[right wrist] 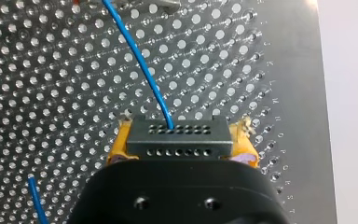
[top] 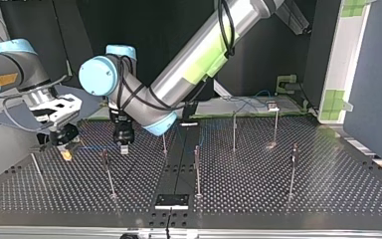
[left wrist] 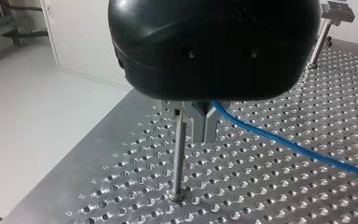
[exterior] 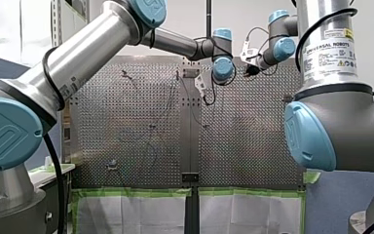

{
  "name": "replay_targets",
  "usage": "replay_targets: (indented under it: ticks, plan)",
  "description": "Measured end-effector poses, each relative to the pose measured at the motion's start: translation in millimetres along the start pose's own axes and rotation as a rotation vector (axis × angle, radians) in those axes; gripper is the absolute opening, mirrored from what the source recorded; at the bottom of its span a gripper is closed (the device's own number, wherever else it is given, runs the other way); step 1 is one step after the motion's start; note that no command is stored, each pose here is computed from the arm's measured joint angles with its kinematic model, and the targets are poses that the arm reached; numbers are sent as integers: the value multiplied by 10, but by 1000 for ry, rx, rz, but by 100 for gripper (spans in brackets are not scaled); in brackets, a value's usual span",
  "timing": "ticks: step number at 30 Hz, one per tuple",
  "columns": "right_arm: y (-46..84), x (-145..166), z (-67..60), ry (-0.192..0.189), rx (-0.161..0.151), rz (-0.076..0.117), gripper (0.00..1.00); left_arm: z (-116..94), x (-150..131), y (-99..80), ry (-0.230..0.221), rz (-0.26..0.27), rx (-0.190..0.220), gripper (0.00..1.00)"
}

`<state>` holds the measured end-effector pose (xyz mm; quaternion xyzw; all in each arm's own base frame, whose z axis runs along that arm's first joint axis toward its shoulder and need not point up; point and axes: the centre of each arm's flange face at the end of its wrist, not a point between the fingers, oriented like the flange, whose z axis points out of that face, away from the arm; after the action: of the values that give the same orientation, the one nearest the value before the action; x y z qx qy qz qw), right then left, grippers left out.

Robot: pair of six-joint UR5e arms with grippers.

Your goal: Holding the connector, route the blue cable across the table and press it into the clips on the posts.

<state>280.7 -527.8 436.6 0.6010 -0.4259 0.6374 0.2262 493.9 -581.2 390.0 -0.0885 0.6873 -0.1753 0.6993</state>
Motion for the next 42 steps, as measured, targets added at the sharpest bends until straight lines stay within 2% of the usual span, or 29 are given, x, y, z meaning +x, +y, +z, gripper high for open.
replay_targets:
  ticks: [11, 17, 23, 32, 33, 34, 35, 37, 38, 39, 42]
  plan:
    - [117, -11, 98, -2, 16, 4, 0, 410, -84, 209, -56, -19, 49, 0]
    - [233, 61, 155, 10, 13, 6, 0, 623, -16, 381, -55, -14, 63, 0]
    - [362, 54, 218, 9, 7, 9, 0, 715, 100, 459, -36, -4, 79, 0]
    - [479, 65, 225, 13, 9, 8, 0, 714, 128, 496, -15, 10, 73, 0]
    - [490, 67, 224, 13, 9, 8, 0, 711, 131, 497, -13, 11, 73, 26]
    - [497, 68, 222, 13, 8, 7, 0, 706, 133, 497, -10, 13, 72, 26]
    - [504, 70, 221, 14, 8, 7, 0, 696, 139, 495, -5, 16, 71, 38]
    - [517, 72, 219, 14, 6, 7, 0, 680, 144, 491, 2, 20, 70, 38]
    - [520, 71, 219, 14, 6, 7, 0, 672, 147, 488, 6, 21, 70, 80]
    - [525, 73, 218, 14, 5, 7, 0, 667, 151, 487, 8, 23, 69, 97]
    - [537, 77, 215, 15, 5, 6, 0, 646, 162, 489, 22, 28, 68, 100]
